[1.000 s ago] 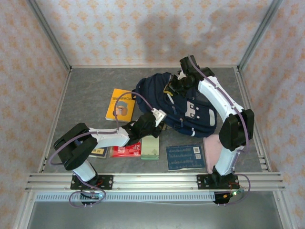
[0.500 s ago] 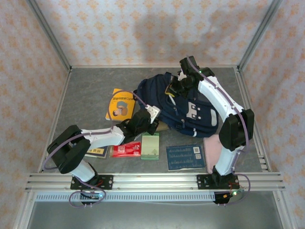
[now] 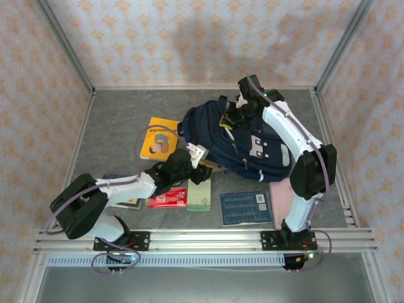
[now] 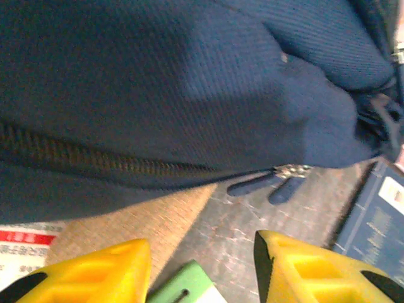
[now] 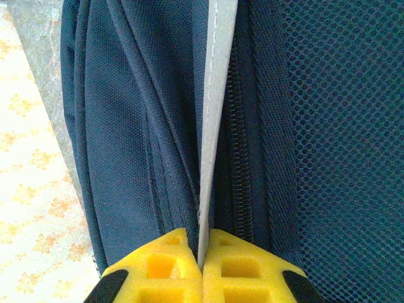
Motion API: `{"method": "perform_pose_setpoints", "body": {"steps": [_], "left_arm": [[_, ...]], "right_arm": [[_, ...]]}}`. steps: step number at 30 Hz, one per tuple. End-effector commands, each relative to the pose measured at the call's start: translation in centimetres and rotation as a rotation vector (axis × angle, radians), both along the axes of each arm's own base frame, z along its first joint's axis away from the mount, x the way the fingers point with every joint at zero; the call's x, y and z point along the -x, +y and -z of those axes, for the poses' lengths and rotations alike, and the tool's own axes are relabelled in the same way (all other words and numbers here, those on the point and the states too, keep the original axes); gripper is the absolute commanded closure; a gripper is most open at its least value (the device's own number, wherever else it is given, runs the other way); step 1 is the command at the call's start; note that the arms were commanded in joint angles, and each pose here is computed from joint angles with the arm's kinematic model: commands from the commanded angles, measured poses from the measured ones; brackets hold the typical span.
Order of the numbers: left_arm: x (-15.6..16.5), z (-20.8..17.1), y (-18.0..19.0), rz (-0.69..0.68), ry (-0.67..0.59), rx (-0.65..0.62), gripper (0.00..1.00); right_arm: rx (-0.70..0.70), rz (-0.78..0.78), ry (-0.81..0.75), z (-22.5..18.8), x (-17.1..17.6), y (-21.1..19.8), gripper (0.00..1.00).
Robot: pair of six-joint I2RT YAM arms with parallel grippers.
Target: Pack the student bag
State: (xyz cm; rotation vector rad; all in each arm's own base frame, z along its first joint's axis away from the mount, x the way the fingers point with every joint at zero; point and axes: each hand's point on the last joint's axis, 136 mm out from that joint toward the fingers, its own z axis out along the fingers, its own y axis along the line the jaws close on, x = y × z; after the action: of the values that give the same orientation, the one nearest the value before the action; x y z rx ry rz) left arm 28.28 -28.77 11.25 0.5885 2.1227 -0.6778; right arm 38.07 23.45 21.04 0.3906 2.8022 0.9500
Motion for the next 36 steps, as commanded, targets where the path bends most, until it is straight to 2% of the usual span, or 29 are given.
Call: {"method": "perform_pose_setpoints", "body": {"steps": [1,4,8,10,11,12,14,15,16,18,20,23,30,33,36], "left_arm": [[0.4,-3.0,-0.5,0.000,-0.029,0.118,0.52],[1.0,-4.5,-0.4,0.019,-0.073,0.082,0.49],[2.2,-5.5,-0.4,0.110,-0.109,-0.116,0.41],[2.8,-7.0,-0.4,0.149,-0.188,-0.199,0.37],[3.3,-8.2,-0.5,0.181,-0.237,-0.201,0.35],[3.6,-9.1,-0.5,0.200,-0.286,-0.193,0.31],[4.2,-11.2,-0.2,0.219,-0.396,-0.148,0.03],[4.7,-11.6,-0.3,0.251,-0.432,-0.137,0.00],[5.2,-11.8,-0.4,0.296,-0.464,-0.145,0.00],[4.8,-11.7,-0.2,0.284,-0.464,-0.179,0.00],[4.9,-11.2,-0.4,0.273,-0.443,-0.147,0.00],[3.6,-10.5,0.3,0.118,-0.399,-0.036,0.00],[1.9,-6.5,-0.3,-0.007,-0.385,0.044,0.00],[0.8,-5.1,-0.6,-0.054,-0.383,0.063,0.05],[0.2,-3.7,-1.9,-0.039,-0.371,0.068,0.11]], "right_arm": [[-0.049,-0.011,-0.071,-3.7,0.6,-0.1,1.00],[-0.044,-0.014,-0.077,-3.7,0.7,-0.3,1.00],[-0.030,-0.016,-0.084,-3.9,0.8,-0.5,1.00],[-0.026,-0.018,-0.089,-4.1,0.9,-0.6,1.00],[-0.022,-0.017,-0.092,-4.1,0.9,-0.7,1.00],[-0.022,-0.017,-0.098,-4.3,0.9,-0.7,1.00],[-0.023,-0.014,-0.105,-4.6,1.0,-0.8,1.00],[-0.023,-0.011,-0.106,-4.7,1.0,-0.8,1.00],[-0.025,-0.010,-0.111,-4.8,1.0,-0.8,1.00],[-0.030,-0.006,-0.117,-5.1,1.0,-0.8,1.00],[-0.033,-0.002,-0.123,-5.3,1.0,-0.9,1.00],[-0.040,0.005,-0.124,-5.3,0.9,-0.8,1.00],[-0.050,0.022,-0.124,-5.2,1.1,-0.9,1.00],[-0.064,0.040,-0.120,-5.0,1.1,-0.9,1.00],[-0.088,0.055,-0.117,-5.0,1.2,-0.7,1.00]]}}
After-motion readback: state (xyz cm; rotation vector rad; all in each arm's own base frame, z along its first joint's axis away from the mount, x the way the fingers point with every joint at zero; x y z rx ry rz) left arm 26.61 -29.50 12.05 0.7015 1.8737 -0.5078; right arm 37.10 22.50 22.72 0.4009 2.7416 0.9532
